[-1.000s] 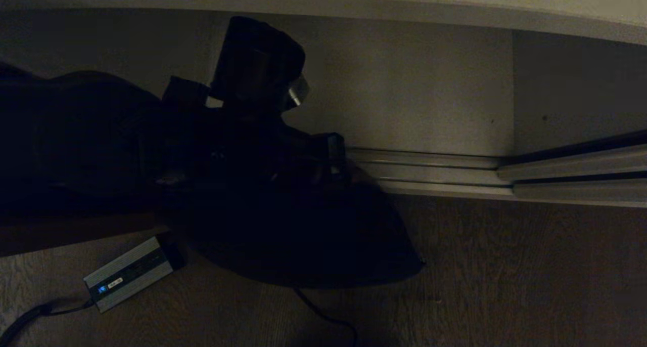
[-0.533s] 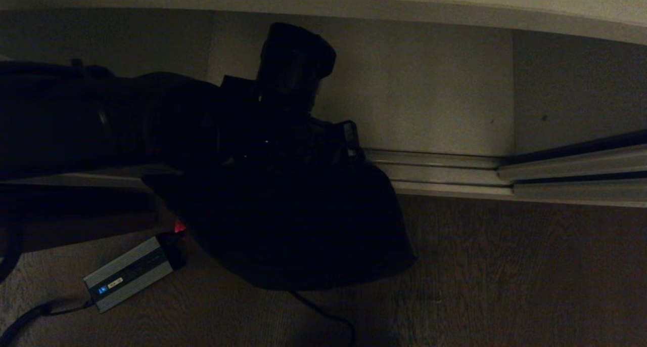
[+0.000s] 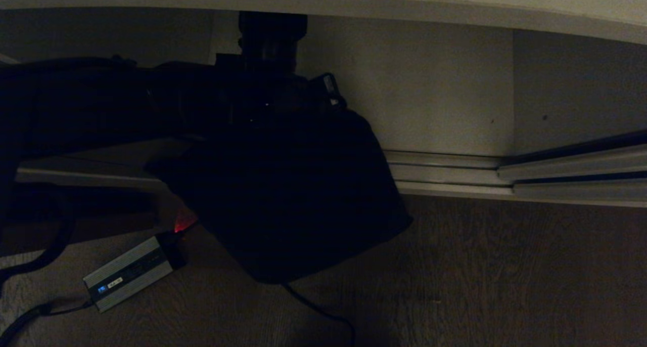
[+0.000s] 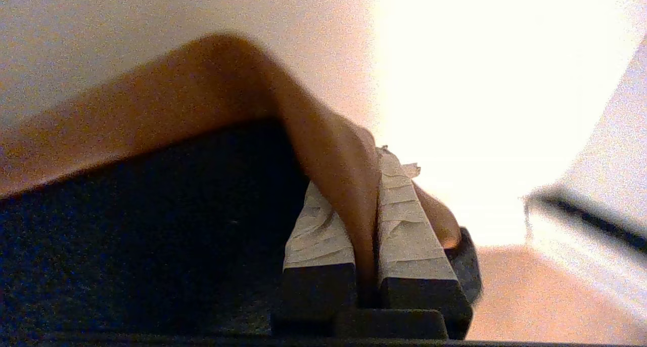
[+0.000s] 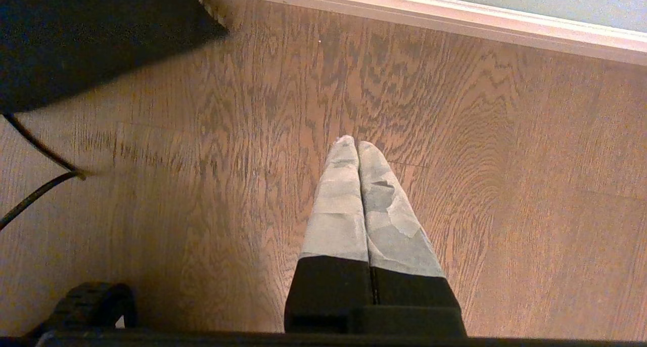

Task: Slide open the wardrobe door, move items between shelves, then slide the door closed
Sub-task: Place the pillow on the lower shelf

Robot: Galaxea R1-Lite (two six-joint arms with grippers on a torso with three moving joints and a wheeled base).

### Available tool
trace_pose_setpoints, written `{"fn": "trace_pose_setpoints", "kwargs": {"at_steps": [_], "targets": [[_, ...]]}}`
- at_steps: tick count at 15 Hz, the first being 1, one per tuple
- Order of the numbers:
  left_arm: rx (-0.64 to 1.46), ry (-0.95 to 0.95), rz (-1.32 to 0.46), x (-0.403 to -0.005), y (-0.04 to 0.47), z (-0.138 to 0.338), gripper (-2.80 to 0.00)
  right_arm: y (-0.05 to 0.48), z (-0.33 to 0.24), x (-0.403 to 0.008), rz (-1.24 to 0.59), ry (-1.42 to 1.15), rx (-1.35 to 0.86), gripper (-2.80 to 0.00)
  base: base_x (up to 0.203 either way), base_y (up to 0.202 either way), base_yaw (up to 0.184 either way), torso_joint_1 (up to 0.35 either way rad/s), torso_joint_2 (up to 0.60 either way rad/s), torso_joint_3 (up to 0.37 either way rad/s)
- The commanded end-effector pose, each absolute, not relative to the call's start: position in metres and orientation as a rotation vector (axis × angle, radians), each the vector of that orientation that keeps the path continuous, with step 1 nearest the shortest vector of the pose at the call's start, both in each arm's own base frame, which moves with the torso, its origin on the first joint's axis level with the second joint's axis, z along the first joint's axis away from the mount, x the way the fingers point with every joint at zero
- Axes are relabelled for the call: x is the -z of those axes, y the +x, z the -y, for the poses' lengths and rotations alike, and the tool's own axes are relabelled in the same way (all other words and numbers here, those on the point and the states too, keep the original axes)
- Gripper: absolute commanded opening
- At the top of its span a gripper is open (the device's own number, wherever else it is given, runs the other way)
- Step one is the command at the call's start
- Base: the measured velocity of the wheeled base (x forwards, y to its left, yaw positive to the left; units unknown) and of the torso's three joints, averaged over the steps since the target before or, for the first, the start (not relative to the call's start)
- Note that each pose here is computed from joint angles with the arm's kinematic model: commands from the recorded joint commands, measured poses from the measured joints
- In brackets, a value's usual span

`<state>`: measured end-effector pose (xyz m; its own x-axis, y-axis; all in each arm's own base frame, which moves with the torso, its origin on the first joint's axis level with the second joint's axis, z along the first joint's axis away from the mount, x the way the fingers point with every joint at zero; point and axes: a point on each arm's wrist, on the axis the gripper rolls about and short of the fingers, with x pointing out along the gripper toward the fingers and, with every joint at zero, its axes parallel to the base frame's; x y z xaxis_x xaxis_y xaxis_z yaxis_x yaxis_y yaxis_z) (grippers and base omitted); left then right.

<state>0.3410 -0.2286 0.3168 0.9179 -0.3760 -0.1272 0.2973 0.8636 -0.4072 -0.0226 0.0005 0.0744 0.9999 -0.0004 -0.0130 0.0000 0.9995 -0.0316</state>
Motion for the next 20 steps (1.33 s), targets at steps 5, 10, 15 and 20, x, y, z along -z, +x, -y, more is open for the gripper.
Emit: {"fn": "trace_pose_setpoints", "kwargs": {"at_steps": [5, 10, 15, 20], "targets": [[0.305, -0.39, 0.089, -0.344, 0.353, 0.214, -2.8, -0.022, 0.0, -0.074, -0.015, -0.032, 0.0, -2.8, 0.0, 0.0, 0.0, 0.0, 0.0, 0.0], [0.292, -0.35, 0.254, -0.357, 0.354, 0.21, -2.8, -0.022, 0.0, -0.074, -0.015, -0.032, 0.0, -2.8, 0.0, 0.0, 0.0, 0.0, 0.0, 0.0], [0.29, -0.321, 0.336, -0.349, 0.365, 0.217, -2.8, -0.022, 0.0, -0.074, -0.015, -0.032, 0.0, -2.8, 0.0, 0.0, 0.0, 0.0, 0.0, 0.0], [0.258, -0.256, 0.567, -0.359, 0.363, 0.217, -2.8, -0.022, 0.0, -0.074, -0.017, -0.032, 0.0, -2.8, 0.0, 0.0, 0.0, 0.0, 0.0, 0.0]]}}
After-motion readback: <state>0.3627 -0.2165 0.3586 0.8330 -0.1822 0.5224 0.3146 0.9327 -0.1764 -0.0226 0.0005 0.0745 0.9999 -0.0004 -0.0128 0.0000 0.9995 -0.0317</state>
